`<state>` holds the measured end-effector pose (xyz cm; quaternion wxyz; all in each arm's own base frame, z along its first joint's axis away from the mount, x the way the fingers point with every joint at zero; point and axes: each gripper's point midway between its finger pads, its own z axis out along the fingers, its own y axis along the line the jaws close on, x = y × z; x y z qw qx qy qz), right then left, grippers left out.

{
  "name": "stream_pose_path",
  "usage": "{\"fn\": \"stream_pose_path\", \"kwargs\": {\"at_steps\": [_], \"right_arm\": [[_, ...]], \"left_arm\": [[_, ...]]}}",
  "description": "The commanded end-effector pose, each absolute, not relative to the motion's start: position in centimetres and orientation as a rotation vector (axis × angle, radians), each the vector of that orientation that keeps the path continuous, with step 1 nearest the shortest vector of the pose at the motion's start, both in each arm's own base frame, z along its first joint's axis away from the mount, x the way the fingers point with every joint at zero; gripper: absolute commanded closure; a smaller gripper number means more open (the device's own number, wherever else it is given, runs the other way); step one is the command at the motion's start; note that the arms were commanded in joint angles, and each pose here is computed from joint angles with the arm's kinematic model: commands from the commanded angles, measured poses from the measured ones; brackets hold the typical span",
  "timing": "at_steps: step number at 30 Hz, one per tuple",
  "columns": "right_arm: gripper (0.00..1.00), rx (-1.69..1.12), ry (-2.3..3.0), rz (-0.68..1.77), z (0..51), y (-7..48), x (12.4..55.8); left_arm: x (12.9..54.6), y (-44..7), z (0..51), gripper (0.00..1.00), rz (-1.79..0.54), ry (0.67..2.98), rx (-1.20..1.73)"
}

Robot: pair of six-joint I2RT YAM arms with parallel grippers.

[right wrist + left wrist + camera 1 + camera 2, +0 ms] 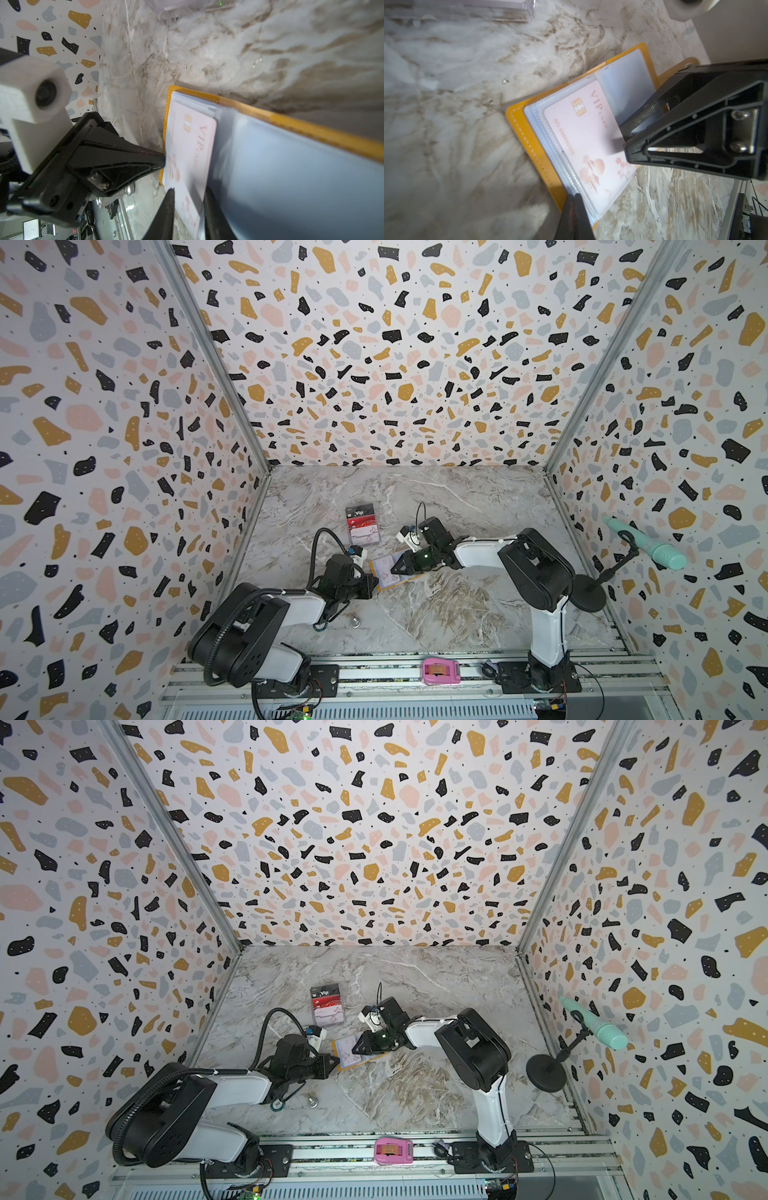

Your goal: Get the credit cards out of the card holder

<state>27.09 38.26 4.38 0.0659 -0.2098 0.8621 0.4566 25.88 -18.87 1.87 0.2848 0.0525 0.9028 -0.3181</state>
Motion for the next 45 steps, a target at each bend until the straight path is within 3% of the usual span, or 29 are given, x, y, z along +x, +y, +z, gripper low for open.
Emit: {"fn": "stream_pose_path", "kwargs": {"at_steps": [1, 35, 45], "right_arm": [[0.75, -0.708, 2.562, 1.524, 5.8, 39.0, 25.3], [0.76, -0.757, 2.522, 1.652, 6.8, 38.7, 24.8], [0.74, -0.789, 2.576, 1.557, 5.6, 39.2, 25.1]], "left_arm": [[23.5, -16.9, -2.0, 1.0, -0.72, 2.599, 0.103], [23.5, -17.4, -2.0, 1.0, -0.695, 2.599, 0.148], [23.5, -17.3, -2.1, 1.0, -0.69, 2.603, 0.15]]}}
